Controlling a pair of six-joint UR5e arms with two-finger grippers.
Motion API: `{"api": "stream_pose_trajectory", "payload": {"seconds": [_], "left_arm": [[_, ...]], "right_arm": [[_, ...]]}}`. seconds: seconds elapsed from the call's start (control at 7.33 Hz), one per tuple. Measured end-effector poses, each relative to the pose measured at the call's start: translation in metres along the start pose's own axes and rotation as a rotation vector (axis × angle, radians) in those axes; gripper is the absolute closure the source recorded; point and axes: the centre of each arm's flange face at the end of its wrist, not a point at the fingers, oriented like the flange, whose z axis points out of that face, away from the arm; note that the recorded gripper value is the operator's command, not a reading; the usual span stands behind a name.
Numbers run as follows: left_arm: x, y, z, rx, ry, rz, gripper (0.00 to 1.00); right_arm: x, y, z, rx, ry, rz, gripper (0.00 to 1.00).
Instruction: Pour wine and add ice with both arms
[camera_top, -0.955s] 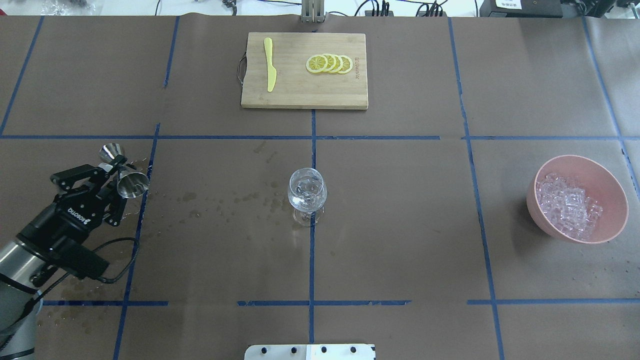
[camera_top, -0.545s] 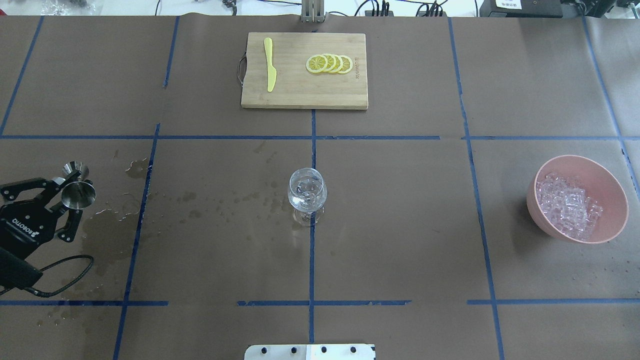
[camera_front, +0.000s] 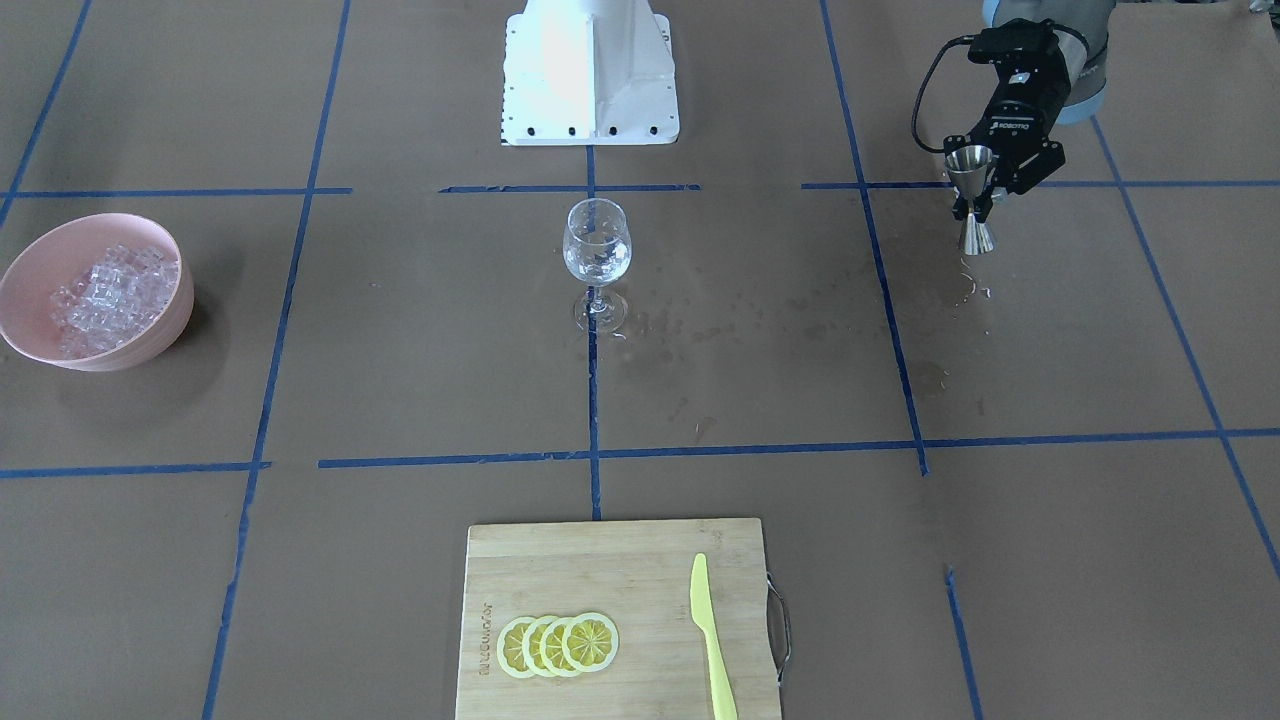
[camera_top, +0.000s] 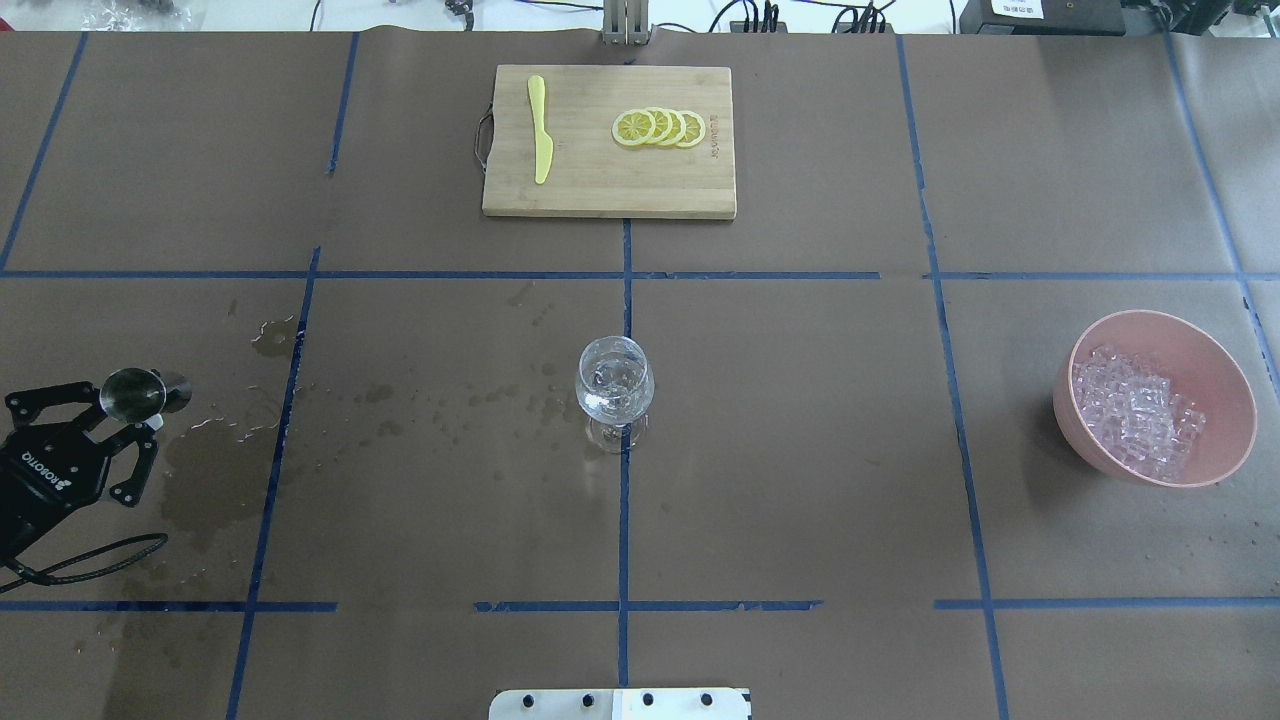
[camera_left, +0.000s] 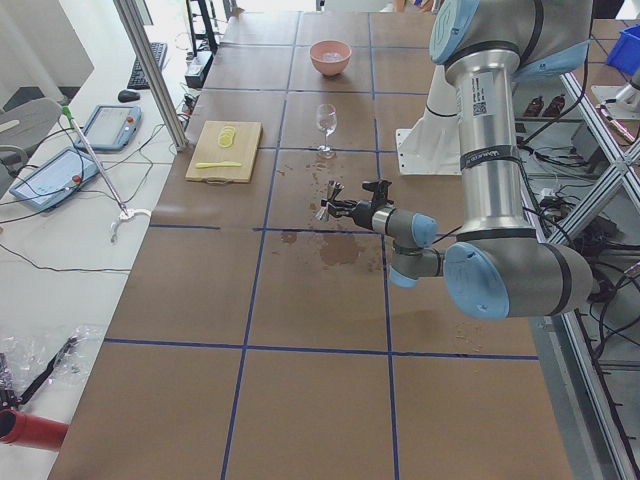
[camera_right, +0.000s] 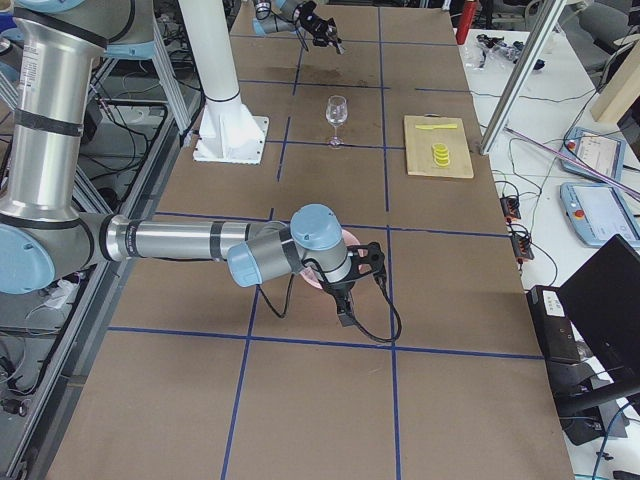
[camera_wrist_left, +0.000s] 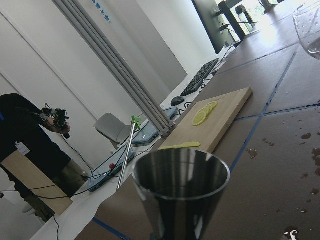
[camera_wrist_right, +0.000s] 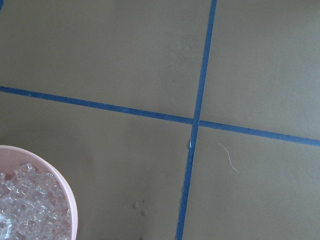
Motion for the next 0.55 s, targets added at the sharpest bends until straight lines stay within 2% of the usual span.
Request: {"api": "stream_pose_trajectory", "payload": {"seconds": [0.55], "left_arm": [[0.004,0.035,0.002,-0.061,0.005,-0.202,1.00]], "right_arm": [[-0.002,-0.001,-0.002,0.004,0.000,-0.003,0.00]]}}
